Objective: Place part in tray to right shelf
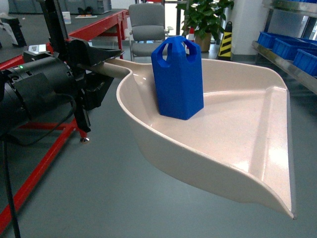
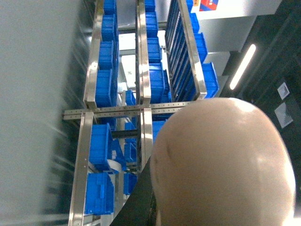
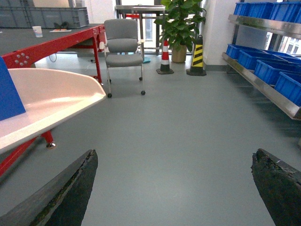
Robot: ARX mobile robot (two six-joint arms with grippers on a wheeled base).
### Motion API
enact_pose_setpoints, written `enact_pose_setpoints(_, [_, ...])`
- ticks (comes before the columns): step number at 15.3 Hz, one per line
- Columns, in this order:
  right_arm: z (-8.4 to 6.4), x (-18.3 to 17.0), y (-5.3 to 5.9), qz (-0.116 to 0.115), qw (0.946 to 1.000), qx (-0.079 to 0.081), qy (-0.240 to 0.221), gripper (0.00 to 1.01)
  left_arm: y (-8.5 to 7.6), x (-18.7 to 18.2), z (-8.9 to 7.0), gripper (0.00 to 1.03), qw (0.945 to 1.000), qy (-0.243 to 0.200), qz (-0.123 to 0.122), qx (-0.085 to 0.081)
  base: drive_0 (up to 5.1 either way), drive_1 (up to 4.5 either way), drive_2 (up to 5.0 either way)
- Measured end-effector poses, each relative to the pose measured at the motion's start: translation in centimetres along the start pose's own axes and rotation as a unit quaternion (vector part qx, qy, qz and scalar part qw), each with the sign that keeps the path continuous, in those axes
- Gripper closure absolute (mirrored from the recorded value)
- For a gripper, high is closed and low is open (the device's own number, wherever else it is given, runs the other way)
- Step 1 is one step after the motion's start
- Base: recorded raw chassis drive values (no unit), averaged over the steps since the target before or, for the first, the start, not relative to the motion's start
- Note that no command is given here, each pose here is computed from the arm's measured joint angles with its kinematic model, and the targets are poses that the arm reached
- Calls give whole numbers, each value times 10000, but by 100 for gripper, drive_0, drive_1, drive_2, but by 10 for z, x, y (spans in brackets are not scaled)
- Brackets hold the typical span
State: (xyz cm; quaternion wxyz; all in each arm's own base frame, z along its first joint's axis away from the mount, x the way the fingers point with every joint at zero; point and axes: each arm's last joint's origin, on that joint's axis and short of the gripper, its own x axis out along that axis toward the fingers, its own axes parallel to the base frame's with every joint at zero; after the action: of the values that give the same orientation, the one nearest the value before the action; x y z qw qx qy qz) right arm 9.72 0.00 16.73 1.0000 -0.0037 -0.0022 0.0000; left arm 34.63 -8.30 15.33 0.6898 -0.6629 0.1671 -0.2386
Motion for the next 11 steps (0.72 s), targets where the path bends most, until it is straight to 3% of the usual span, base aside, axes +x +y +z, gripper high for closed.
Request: enact_pose_setpoints(11, [0,0,0,0,10000,0,-13,3,1,0,0,88,10000,1,30,-6,-7,416,-431])
